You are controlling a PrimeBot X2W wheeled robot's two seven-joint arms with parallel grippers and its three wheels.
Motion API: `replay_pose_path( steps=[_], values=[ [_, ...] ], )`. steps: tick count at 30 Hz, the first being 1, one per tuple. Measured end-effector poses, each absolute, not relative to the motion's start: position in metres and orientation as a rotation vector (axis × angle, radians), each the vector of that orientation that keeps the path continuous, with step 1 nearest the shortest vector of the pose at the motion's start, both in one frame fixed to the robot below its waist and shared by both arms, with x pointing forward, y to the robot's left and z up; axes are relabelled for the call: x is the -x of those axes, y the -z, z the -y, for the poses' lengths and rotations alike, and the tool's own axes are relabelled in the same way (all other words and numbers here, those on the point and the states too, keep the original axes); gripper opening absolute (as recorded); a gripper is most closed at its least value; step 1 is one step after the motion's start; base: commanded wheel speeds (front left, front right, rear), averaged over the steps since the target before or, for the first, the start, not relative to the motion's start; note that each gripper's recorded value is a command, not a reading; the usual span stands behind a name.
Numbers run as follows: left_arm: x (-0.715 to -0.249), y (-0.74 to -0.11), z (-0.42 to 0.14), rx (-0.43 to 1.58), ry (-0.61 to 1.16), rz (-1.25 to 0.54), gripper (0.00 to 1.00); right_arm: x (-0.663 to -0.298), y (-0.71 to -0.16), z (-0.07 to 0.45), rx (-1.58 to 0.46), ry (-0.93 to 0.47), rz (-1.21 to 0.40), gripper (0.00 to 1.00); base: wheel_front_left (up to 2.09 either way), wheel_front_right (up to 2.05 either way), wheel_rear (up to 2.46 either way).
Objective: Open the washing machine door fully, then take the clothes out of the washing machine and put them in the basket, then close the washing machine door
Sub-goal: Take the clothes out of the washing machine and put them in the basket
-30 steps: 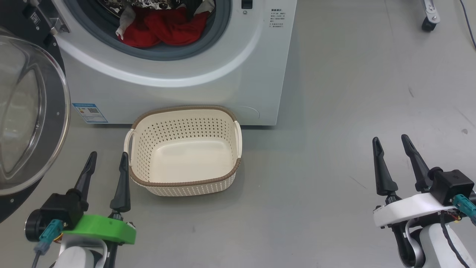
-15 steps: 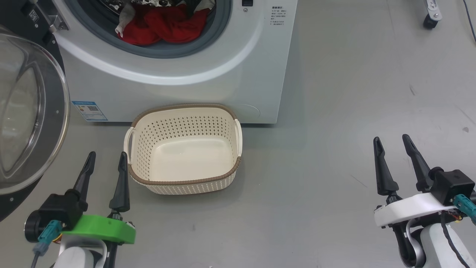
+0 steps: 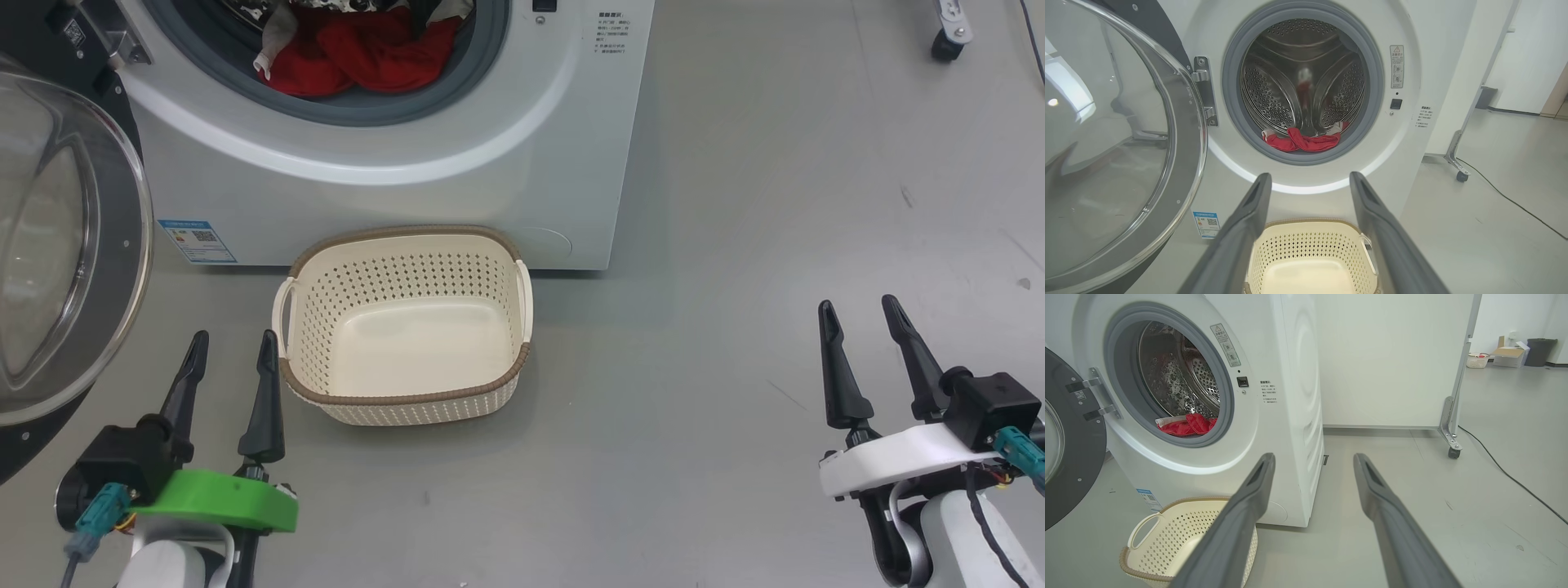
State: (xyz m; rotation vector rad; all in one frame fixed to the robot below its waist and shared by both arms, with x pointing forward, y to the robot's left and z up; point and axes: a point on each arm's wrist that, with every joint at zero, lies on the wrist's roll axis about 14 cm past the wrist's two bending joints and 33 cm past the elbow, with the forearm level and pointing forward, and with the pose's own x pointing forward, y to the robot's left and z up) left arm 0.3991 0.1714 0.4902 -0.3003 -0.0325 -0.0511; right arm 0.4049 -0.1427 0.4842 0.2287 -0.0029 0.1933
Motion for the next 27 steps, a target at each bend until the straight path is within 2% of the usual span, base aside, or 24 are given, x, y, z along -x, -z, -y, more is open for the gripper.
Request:
replay_pose_path(
  steps=[14, 27],
  values=[
    [-0.3991, -0.493, -0.1705, 0.341, 0.053, 0.042, 1.0, -0.405, -0.4838, 0.1415, -0.225, -0.196, 0.003, 1.0, 0.44, -0.44, 0.0],
    [-0.3982, -0.4989, -0.1792, 0.298, 0.042, 0.061, 1.0, -0.4061, -0.4813, 0.1399, -0.226, -0.199, -0.004, 1.0, 0.97, -0.97, 0.0]
  ],
)
